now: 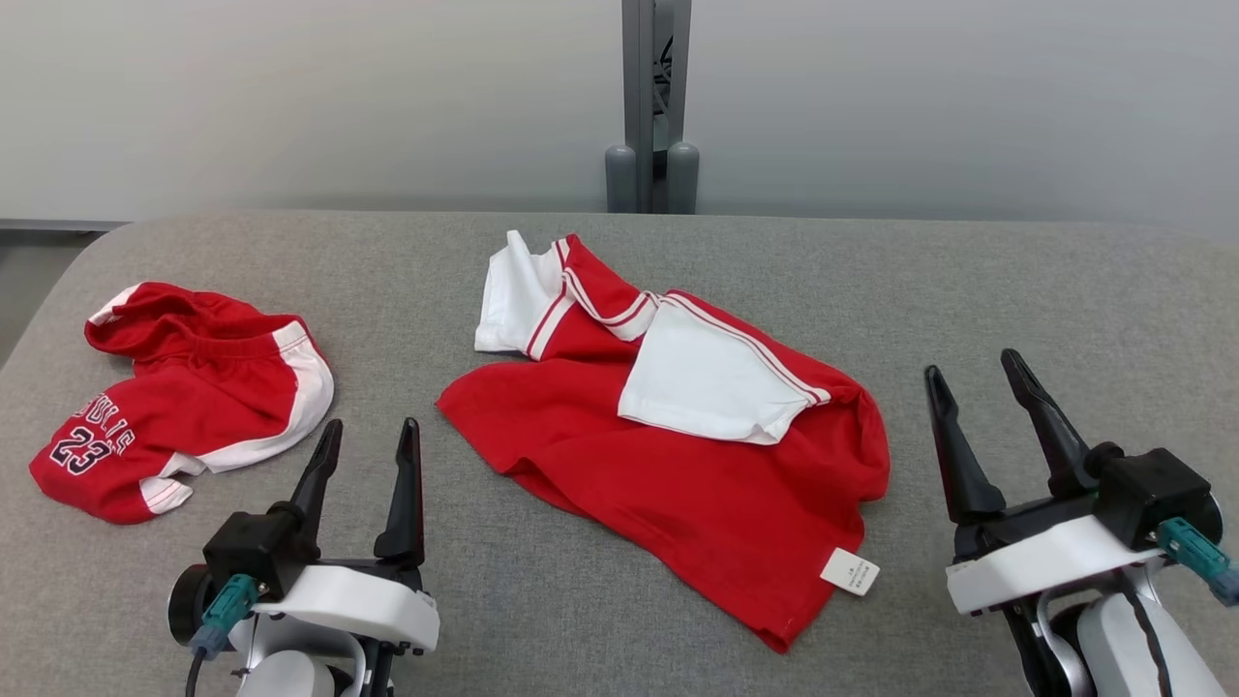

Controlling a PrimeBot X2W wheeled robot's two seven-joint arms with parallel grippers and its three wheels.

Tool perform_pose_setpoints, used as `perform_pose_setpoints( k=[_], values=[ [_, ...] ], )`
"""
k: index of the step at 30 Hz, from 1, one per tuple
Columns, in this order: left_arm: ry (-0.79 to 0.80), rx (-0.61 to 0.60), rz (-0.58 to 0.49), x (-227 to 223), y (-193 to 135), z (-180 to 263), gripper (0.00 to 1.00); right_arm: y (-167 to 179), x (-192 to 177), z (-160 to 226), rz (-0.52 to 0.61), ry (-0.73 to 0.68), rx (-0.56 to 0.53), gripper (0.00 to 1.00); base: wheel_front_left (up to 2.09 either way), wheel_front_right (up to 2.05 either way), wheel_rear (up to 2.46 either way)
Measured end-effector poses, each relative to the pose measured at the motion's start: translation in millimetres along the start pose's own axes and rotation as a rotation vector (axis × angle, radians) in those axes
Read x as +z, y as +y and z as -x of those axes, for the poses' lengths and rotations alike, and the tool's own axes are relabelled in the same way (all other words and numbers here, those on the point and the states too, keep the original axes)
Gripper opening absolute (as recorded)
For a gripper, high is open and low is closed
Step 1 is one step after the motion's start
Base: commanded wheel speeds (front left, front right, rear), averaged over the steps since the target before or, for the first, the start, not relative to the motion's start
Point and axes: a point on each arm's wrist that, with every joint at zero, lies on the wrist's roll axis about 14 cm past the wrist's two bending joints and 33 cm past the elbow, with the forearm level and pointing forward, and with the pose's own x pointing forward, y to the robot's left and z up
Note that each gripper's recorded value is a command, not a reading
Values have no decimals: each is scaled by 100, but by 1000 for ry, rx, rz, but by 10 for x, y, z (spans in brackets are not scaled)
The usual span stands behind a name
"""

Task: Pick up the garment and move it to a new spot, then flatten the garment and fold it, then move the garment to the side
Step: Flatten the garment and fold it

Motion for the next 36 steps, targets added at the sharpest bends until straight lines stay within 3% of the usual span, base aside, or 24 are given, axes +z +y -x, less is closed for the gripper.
perform_pose_setpoints(
  k=[7,21,25,26,27,29,36],
  values=[
    [30,-10,6,-106,-38,-64,100,294,-246,-112,127,82,173,100,0,0,0],
    [101,43,19,-343,108,-138,100,525,-1363,-357,404,405,495,100,0,0,0],
    [107,64,20,-358,167,-120,100,518,-1546,-390,408,460,505,100,0,0,0],
    [107,64,20,-358,167,-120,100,518,-1546,-390,408,460,505,95,0,0,0],
    [107,64,21,-357,165,-121,100,509,-1565,-388,404,469,501,49,0,0,0],
    [107,67,23,-358,169,-125,100,510,-1574,-395,400,473,500,0,0,0,0],
    [102,59,46,-343,130,-145,100,573,-1385,-486,329,417,466,0,0,0,0]
  ],
)
